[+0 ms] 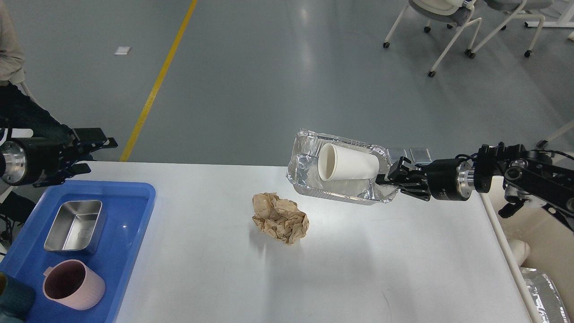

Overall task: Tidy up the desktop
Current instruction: 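Reach the left gripper to the crumpled brown paper and grasp it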

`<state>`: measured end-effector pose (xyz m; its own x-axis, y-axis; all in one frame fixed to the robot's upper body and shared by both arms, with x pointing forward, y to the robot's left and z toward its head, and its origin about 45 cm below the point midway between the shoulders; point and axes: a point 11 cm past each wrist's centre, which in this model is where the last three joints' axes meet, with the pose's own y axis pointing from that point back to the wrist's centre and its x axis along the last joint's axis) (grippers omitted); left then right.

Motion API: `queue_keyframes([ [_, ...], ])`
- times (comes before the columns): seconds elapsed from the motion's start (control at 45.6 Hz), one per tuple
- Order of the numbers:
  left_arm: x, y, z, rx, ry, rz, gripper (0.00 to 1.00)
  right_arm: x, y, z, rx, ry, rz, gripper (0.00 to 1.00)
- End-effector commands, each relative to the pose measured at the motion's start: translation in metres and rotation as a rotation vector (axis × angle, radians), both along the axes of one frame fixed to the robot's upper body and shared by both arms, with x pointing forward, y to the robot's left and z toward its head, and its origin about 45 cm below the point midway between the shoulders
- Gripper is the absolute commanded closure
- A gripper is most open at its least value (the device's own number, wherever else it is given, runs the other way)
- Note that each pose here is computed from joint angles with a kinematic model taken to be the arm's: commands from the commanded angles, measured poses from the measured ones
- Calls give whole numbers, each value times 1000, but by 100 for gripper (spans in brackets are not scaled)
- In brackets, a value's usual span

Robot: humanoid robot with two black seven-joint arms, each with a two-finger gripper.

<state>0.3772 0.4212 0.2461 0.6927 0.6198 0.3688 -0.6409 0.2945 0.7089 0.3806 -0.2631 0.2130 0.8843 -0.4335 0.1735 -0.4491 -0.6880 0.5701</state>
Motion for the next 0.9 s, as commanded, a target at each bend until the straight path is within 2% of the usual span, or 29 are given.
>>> queue_keyframes([
  [0.0,-10,12,-9,29,-5,44,6,-1,2,-1,1,4,5,100],
  [0.132,-29,0,-5,133,-89,-13,6,-2,1,-3,-3,10,5,100],
  [0.285,-61,-43,19,211,-237,-234,6,-3,3,-5,-3,13,12,100],
  [0.307,-77,-50,22,217,-231,-276,6,-3,4,-5,-3,13,14,100],
  [0.395,-93,-49,22,222,-209,-286,6,-4,4,-6,-5,15,15,100],
  [0.636,-107,-12,31,302,-195,-216,6,-4,1,-6,-9,16,11,100],
  [0.878,-119,-10,15,298,-136,-218,5,-4,-2,-6,-14,17,7,100],
])
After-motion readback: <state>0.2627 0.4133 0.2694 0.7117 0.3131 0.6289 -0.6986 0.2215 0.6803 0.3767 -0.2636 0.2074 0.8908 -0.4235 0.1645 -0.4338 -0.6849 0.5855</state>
